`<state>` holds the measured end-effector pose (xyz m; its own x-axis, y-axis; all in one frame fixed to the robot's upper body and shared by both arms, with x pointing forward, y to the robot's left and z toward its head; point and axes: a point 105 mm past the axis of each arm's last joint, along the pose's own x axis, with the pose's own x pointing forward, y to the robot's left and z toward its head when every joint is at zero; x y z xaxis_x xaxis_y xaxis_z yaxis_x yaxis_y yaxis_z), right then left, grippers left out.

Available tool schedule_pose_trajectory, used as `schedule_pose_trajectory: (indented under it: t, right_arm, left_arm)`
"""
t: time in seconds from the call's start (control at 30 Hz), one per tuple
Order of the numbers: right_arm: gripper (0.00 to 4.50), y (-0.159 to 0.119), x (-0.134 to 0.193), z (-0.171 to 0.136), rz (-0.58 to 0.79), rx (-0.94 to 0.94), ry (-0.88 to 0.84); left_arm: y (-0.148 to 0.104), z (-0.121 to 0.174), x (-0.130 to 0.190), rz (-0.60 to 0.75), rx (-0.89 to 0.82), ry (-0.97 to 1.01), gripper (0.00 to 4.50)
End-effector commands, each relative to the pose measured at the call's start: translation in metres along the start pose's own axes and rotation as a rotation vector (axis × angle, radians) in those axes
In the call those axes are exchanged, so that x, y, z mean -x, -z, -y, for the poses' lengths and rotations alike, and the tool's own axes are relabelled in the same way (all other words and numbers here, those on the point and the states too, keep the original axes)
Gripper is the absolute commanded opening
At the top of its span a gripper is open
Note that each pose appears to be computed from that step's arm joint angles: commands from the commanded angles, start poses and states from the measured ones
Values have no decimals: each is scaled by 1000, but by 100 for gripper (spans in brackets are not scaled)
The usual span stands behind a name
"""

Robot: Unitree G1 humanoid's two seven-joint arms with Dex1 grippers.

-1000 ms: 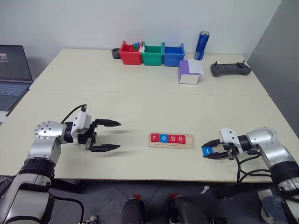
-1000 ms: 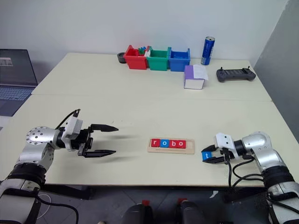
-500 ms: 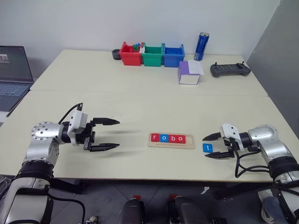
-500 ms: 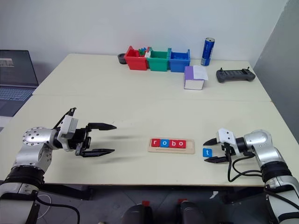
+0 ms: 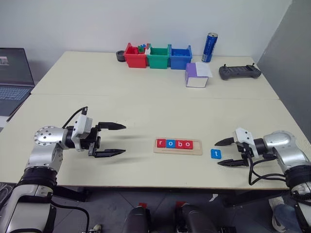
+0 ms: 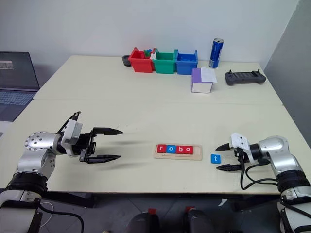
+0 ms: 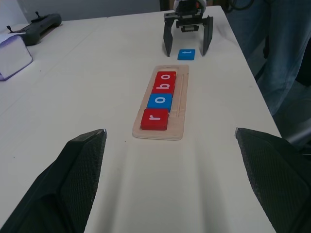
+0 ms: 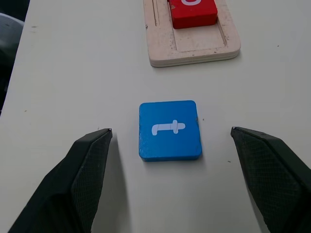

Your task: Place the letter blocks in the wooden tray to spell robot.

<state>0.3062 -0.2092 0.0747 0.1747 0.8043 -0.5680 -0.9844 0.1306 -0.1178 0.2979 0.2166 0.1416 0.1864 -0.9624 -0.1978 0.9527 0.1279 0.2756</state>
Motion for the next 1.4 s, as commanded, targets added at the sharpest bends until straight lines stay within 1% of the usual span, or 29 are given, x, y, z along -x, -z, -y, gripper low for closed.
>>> schedule_pose_trajectory:
  t: [0.03, 0.13, 0.33, 0.37, 0.47, 0.53, 0.6, 0.7, 0.8, 0.87, 1.0, 1.4]
  right_arm:
    - [417, 2, 2, 5, -17, 16, 34]
    - [363, 5, 4, 3, -25, 13, 22]
    - [154, 8, 4, -1, -33, 4, 7]
    - [145, 8, 4, -1, -33, 4, 6]
    - [146, 6, 4, 0, -28, 10, 8]
    - [146, -1, 6, 2, -19, 23, 6]
    - [146, -20, 8, 3, 13, 57, -16]
    - [146, -64, 4, 13, 95, 119, 15]
    - [146, -90, -6, 21, 146, 120, 40]
    - [146, -90, -13, 21, 139, 103, 26]
    - [146, -73, -20, 21, 56, 92, -5]
    - [146, -60, -24, 22, -7, 94, -33]
  left_arm:
    - [-7, 0, 3, 9, -27, -3, 450]
    - [-7, 1, 5, 6, -23, -4, 450]
    - [-4, 3, 5, 3, -22, -7, 450]
    - [-4, 2, 5, 3, -23, -8, 450]
    - [-5, 0, 4, 3, -24, -8, 450]
    - [-5, -1, 4, 1, -25, -9, 450]
    - [-5, -1, 5, -2, -24, -10, 450]
    - [-4, -1, 5, -4, -21, -9, 450]
    - [-4, -1, 3, 4, -19, -11, 450]
    - [-4, -1, 1, 12, -21, -10, 450]
    - [-3, 0, 0, 19, -21, -13, 450]
    - [0, 6, 4, 10, -12, -21, 450]
